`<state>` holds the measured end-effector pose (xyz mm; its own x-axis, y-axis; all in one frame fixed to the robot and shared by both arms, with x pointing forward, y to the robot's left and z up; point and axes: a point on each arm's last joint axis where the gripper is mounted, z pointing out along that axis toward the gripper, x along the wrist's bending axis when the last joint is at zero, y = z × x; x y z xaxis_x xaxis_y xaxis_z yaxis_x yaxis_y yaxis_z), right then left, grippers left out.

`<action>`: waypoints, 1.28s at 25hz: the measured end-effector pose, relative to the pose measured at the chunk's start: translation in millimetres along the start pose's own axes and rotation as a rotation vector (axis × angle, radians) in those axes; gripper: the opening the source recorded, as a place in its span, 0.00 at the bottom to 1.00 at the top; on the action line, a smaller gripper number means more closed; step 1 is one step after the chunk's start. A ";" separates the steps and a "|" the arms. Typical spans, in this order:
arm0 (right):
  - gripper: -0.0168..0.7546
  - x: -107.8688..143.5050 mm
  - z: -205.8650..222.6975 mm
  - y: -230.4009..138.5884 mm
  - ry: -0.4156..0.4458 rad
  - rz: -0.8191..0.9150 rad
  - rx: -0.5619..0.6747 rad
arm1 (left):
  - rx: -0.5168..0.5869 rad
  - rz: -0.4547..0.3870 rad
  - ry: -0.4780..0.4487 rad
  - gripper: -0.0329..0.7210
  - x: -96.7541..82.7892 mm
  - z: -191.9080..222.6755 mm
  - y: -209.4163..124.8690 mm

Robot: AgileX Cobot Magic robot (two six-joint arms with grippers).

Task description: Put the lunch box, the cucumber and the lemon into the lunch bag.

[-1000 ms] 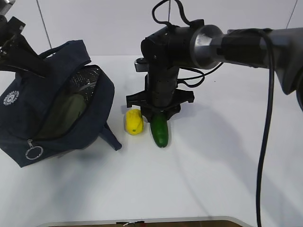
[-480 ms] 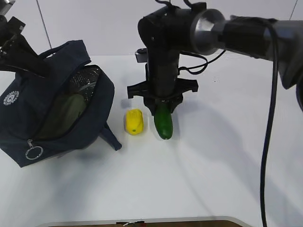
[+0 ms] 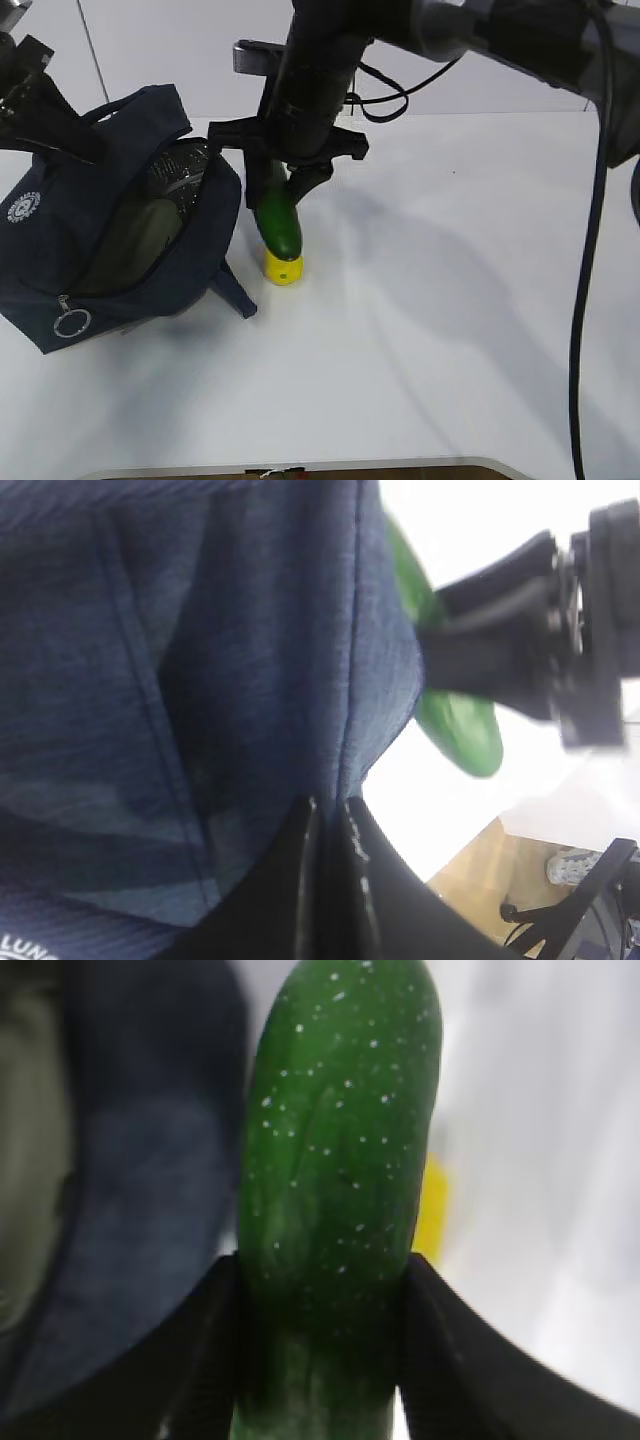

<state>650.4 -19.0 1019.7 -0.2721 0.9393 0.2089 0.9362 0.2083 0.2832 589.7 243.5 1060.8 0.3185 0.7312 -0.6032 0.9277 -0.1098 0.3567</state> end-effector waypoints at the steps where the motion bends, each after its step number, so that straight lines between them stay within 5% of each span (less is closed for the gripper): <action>1: 0.45 3.7 -0.1 -1.3 0.041 -0.016 0.015 | 0.000 0.000 0.000 0.03 0.0 0.0 0.0; 15: 0.45 38.7 -9.9 -9.4 0.450 -0.174 0.070 | -0.001 0.000 0.001 0.03 0.1 0.0 0.1; 19: 0.45 40.2 -10.3 -6.4 0.464 -0.186 0.032 | -0.001 0.000 0.001 0.03 0.1 0.0 0.1; 25: 0.45 43.7 -8.0 15.4 0.500 -0.111 -0.197 | -0.016 -0.004 0.001 0.03 0.7 -0.5 1.4; 32: 0.45 47.3 22.3 18.2 0.601 0.004 -0.175 | -0.023 -0.005 0.004 0.03 0.9 -0.5 2.0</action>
<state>659.5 35.3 1013.8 -0.3937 0.6116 0.6862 0.9011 0.1092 0.4196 591.8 244.3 1061.3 0.3130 0.7342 -0.6025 0.9245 -0.0903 0.3703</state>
